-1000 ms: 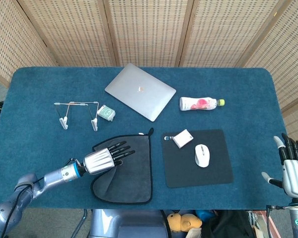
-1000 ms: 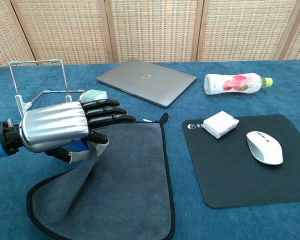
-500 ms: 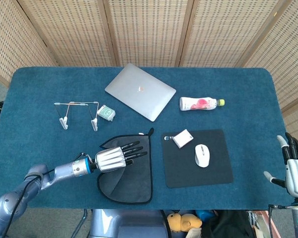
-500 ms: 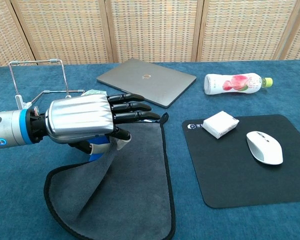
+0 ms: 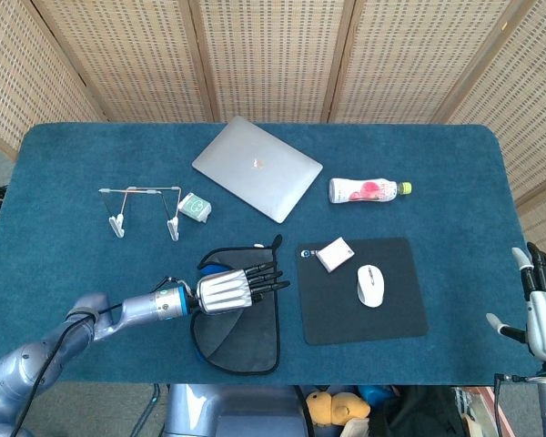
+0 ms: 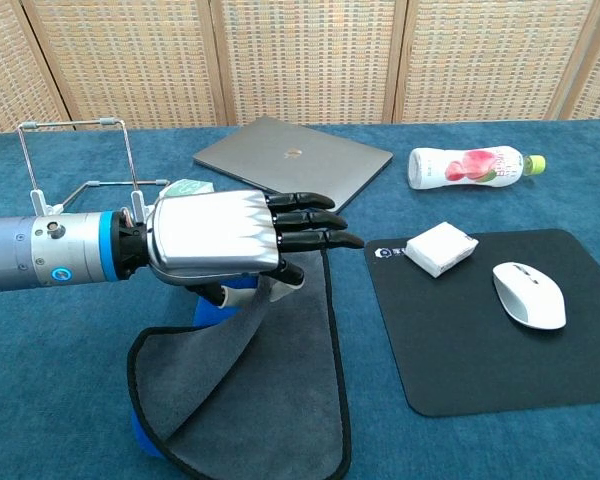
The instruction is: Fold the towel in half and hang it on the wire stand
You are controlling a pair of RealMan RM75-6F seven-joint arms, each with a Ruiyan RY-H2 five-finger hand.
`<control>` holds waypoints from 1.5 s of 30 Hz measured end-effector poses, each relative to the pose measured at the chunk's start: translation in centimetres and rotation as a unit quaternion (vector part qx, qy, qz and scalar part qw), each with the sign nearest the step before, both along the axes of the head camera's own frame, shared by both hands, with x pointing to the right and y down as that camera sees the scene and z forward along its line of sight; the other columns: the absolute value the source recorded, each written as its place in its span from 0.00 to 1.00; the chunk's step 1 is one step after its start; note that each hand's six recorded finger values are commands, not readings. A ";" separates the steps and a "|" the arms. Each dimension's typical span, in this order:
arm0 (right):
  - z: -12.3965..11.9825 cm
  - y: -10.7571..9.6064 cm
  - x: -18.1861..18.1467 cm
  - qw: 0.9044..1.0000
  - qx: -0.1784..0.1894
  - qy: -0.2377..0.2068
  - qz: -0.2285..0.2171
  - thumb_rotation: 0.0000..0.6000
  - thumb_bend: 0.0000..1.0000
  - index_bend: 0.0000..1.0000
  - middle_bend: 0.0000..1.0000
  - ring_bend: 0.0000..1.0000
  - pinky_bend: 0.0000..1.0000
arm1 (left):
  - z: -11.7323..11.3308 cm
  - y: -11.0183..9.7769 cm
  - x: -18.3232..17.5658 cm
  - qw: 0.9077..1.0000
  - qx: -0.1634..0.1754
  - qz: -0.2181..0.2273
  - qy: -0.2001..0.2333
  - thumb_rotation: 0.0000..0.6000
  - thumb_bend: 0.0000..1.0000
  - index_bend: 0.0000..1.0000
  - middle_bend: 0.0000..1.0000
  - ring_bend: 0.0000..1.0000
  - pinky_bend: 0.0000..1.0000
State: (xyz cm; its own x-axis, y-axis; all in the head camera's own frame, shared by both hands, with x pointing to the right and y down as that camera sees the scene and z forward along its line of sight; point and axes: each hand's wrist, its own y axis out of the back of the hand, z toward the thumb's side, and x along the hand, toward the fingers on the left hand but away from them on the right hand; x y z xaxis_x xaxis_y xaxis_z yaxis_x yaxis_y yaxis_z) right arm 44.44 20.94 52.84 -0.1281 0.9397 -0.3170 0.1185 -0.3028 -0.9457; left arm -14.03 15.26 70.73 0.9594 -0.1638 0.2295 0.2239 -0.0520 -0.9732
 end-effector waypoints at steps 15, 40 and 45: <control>0.0 -0.1 0.7 1.000 -0.001 0.002 0.011 1.00 0.00 0.00 0.00 0.00 0.00 | 0.6 -0.2 2.3 1.000 0.006 0.014 -0.009 1.00 0.37 0.63 0.00 0.00 0.00; 0.5 0.0 0.5 1.000 -0.010 0.004 0.008 1.00 0.00 0.00 0.00 0.00 0.00 | -2.0 -1.8 0.9 0.999 -0.017 -0.020 0.031 1.00 0.32 0.01 0.00 0.00 0.00; 0.4 0.1 0.3 1.000 -0.009 0.005 0.005 1.00 0.00 0.00 0.00 0.00 0.00 | -3.1 -1.4 -2.3 0.996 -0.068 -0.038 0.030 1.00 0.32 0.23 0.00 0.00 0.00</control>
